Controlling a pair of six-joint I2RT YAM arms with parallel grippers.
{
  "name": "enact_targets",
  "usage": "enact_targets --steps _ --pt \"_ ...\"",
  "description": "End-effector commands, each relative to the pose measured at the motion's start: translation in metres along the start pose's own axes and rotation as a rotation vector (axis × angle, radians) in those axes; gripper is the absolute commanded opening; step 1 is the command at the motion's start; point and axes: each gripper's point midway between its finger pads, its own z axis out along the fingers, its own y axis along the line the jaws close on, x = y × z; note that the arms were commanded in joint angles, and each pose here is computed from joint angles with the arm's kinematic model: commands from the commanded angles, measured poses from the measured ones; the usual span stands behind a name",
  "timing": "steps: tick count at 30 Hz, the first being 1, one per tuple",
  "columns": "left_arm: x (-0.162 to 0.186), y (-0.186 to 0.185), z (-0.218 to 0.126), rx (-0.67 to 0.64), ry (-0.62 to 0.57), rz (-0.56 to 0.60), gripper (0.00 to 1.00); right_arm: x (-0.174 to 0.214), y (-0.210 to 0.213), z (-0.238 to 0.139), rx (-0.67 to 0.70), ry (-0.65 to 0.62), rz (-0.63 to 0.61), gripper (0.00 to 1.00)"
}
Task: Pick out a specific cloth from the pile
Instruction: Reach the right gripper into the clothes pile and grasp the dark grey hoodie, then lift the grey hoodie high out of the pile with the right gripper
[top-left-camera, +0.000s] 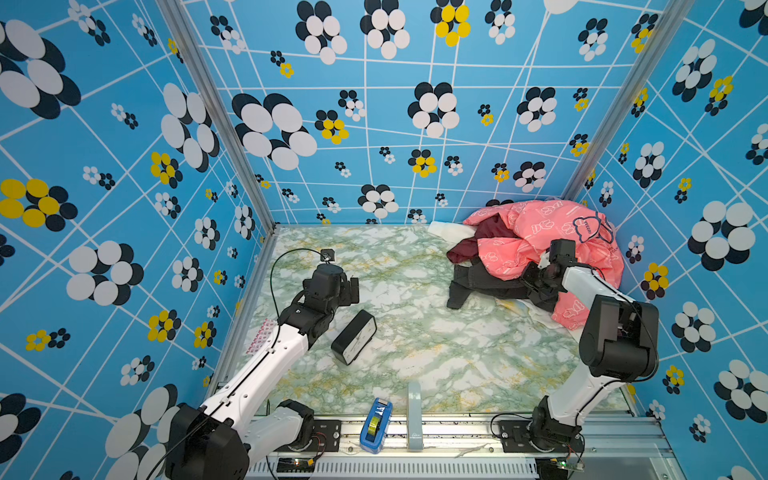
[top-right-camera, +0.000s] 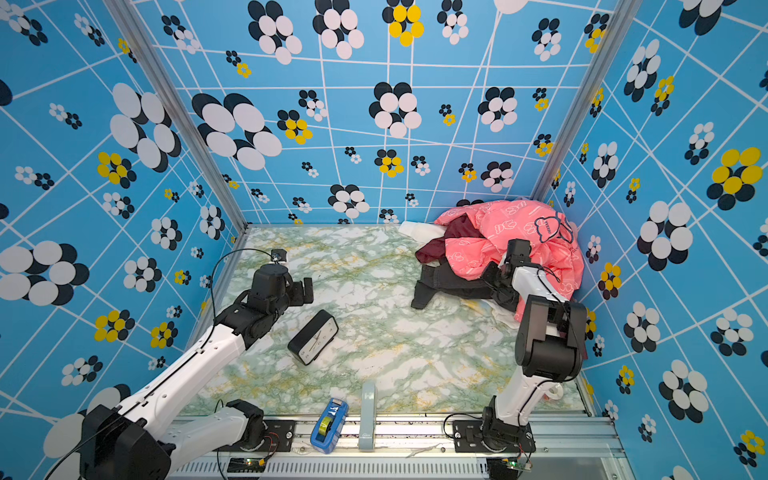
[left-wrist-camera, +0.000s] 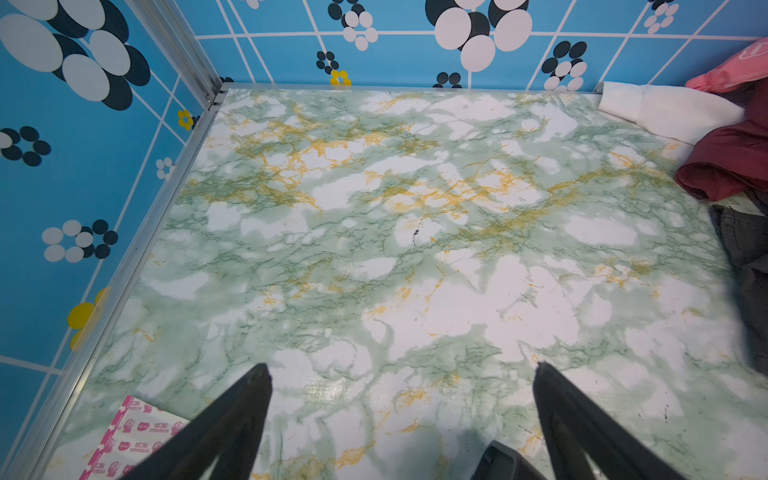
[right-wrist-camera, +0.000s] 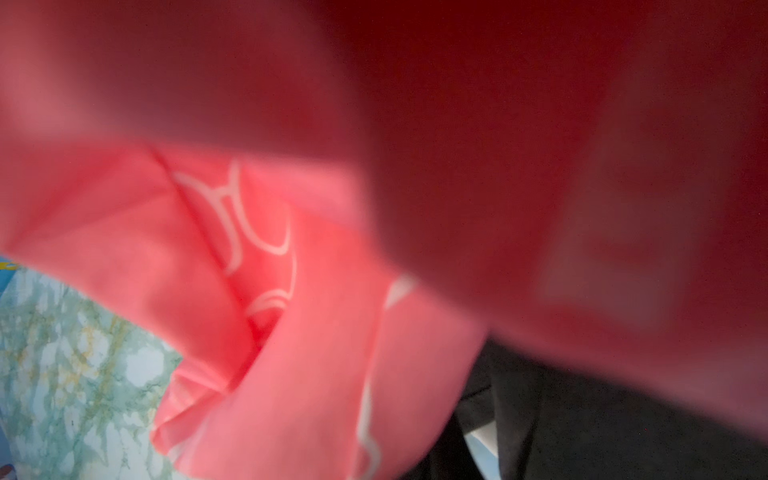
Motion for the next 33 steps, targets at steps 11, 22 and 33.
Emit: enact_targets --steps 11,22,33 --pt "-0.004 0.0 -0.004 -0.004 -0.009 0.004 0.99 -0.014 0.011 -0.049 -0.02 -0.133 -0.003 0.0" --pt "-0.002 0.004 -0.01 -0.01 -0.026 0.001 0.99 -0.05 0.037 -0.133 -0.056 -0.356 -0.044 0.0" --pt "-0.002 0.007 -0.014 -0.016 -0.039 0.006 0.99 -0.079 0.064 -0.216 -0.158 -0.625 -0.048 0.0"
